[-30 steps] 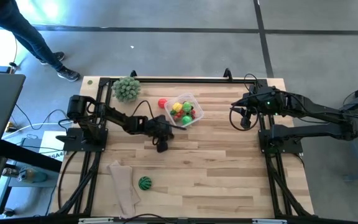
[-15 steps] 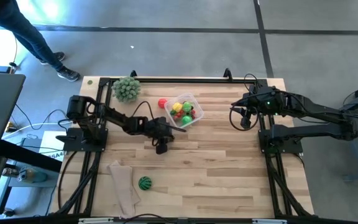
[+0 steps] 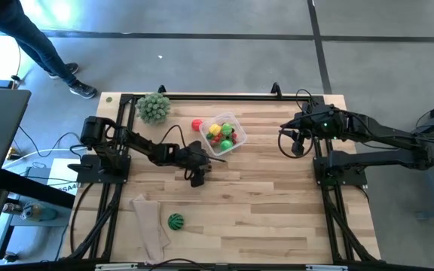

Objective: Pick and placing Produce into tupperware
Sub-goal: Put the blueberry into the transparent container

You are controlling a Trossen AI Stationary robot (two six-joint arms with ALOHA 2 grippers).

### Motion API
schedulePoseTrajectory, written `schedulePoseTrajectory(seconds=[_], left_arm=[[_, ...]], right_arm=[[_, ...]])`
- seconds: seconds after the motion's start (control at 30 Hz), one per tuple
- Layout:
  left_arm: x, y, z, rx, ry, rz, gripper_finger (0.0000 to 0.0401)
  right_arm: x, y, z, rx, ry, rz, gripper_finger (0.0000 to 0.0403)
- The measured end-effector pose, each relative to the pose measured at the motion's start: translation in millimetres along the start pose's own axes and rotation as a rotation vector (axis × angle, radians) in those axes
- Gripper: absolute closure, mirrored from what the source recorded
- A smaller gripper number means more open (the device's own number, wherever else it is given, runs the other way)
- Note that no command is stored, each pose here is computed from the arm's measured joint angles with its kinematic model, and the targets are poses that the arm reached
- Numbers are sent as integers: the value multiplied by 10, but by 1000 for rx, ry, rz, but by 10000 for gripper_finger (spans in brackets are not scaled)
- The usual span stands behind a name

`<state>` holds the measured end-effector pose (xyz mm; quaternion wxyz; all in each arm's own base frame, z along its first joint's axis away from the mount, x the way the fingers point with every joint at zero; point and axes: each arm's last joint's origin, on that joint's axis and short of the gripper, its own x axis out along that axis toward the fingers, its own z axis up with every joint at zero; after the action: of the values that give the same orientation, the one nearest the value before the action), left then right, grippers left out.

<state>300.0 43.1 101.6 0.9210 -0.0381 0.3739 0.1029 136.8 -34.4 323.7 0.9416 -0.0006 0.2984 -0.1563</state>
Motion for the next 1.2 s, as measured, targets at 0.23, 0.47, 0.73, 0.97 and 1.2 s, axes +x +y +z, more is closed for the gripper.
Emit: schedulePoseTrajectory(seconds=[0.23,0.47,0.73,0.97,1.2], left_arm=[[0,4,0,-1,0,8,233],[85,-3,-47,-8,1,-1,252],[110,-2,-54,-24,-6,5,266],[109,-2,-73,-22,20,5,274],[110,-2,-91,-29,38,-1,275]], right_arm=[[1,0,0,0,0,0,327],[1,0,0,0,0,0,327],[1,0,0,0,0,0,327],[1,0,0,0,0,0,327],[0,0,0,0,0,0,327]])
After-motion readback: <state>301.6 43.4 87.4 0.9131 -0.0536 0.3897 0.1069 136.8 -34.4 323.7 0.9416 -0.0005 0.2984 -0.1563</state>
